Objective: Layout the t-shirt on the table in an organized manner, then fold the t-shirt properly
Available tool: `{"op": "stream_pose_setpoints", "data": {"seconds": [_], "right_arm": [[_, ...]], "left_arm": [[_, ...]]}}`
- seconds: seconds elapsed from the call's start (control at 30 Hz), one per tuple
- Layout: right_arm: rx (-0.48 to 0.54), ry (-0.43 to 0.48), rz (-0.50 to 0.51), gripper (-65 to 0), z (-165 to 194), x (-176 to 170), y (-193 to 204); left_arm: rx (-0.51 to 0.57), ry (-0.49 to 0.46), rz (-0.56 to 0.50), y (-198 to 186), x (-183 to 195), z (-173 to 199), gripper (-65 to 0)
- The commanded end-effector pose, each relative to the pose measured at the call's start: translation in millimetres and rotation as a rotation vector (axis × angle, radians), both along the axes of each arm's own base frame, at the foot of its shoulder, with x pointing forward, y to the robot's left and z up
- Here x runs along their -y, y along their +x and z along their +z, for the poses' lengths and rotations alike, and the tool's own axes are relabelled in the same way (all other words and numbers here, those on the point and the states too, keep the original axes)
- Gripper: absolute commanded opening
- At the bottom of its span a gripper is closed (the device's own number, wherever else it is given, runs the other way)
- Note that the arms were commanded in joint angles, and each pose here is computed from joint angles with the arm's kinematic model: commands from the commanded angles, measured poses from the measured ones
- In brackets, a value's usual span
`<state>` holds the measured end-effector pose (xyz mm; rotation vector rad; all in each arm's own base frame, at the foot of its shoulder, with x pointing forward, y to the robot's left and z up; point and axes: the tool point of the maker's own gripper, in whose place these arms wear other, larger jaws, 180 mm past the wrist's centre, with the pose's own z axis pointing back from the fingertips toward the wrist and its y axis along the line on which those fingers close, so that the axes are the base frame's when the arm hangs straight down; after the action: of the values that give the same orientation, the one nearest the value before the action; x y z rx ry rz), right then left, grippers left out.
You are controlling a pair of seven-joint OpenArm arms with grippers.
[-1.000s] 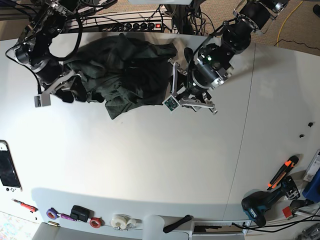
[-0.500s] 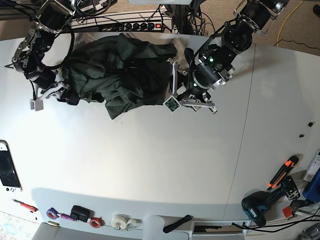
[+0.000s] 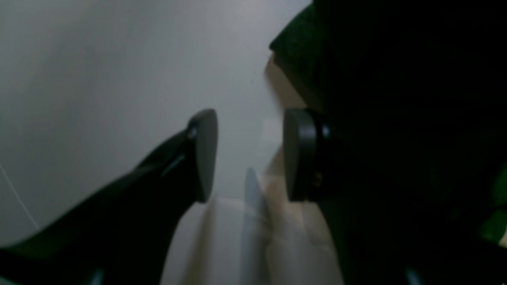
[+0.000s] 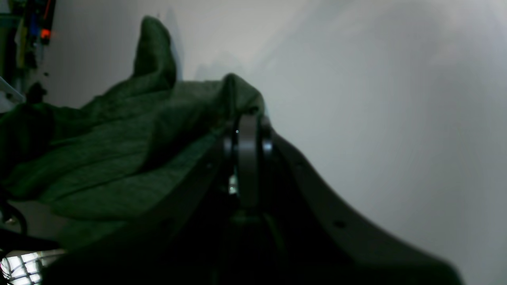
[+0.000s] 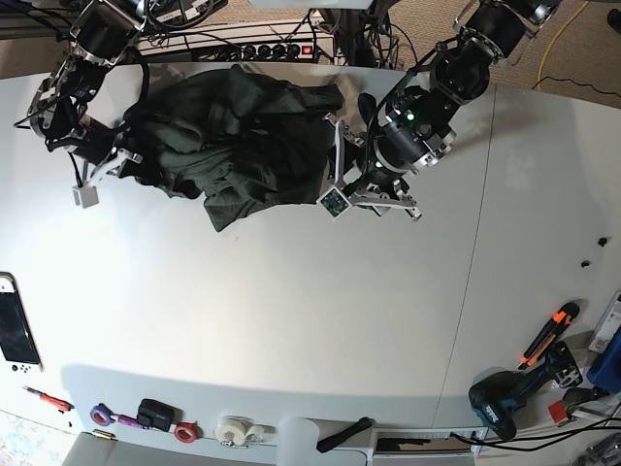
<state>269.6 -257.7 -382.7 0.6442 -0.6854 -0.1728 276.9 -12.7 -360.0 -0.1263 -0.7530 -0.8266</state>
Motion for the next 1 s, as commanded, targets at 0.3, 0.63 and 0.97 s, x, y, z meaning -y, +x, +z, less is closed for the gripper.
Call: {"op": "stream_pose_setpoints", "data": {"seconds": [0.3,0.63,0.97], "right_arm": [[0.336,0.254,-0.027,-65.0,84,-6,27],[0.384,0.112,0.092,-65.0,107,-39,-11],[0.406,0.062,0.415,-65.0,127,-130,-50]], "left_arm": [[0.052,-0.029,-0.001,9,4,14,-37.3],[0.101,-0.063,0.004,16,8,22,-37.3],[0.125,-0.04,0.017,20,3,23,-37.3]]}}
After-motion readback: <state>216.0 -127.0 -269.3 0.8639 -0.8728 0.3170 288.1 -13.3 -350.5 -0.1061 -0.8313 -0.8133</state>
